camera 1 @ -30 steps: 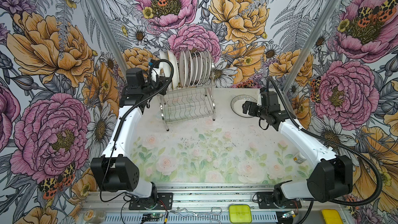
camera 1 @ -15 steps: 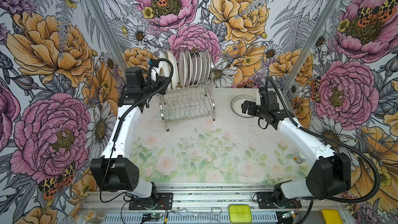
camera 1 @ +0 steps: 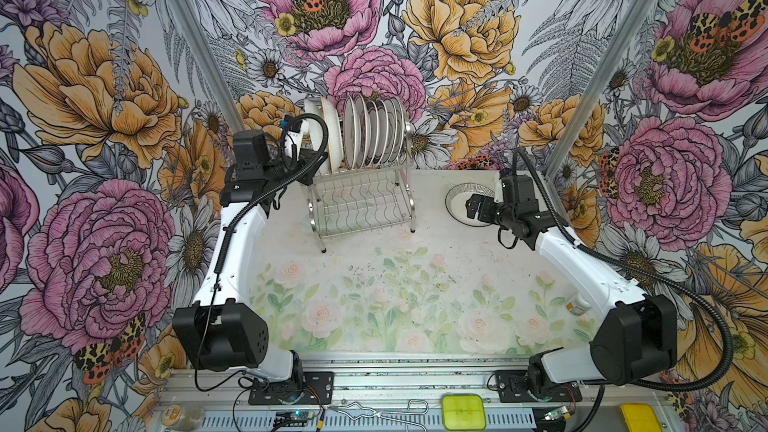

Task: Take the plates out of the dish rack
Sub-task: 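Tilt the orange-rimmed plate out of the rack with the left gripper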

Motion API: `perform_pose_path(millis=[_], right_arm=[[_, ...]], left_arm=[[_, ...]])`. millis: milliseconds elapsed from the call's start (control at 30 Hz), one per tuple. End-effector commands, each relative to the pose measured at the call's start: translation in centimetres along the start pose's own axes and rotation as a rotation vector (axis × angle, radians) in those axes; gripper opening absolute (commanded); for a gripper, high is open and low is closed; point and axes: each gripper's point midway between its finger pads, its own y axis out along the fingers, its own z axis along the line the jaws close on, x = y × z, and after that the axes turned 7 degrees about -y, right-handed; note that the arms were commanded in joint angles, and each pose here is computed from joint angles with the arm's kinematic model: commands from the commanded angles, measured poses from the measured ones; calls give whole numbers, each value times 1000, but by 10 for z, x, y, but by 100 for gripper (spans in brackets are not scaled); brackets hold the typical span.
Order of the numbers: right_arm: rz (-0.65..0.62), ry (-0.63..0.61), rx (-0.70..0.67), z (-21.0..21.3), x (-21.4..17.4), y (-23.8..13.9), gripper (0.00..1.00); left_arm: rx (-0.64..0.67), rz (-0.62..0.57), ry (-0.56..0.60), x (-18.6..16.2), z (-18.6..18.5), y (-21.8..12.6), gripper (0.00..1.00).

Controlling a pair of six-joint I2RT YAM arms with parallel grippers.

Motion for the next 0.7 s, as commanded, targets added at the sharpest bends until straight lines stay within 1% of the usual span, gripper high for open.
perform_pose_path(millis=[0,133,367,667], right_arm=[[-35,19,29,8,11,-5,99],[-24,28,32,7,7,-3,99],[-25,30,42,11,10,-2,100],[-22,36,43,9,5,-6,99]], left_arm=[[4,-66,85,30,-4,-23,0],[9,-70,75,34,3,-28,0],[-12,-86,105,41,-6,-36,0],[-8,-107,141,53,-10,-34,0]])
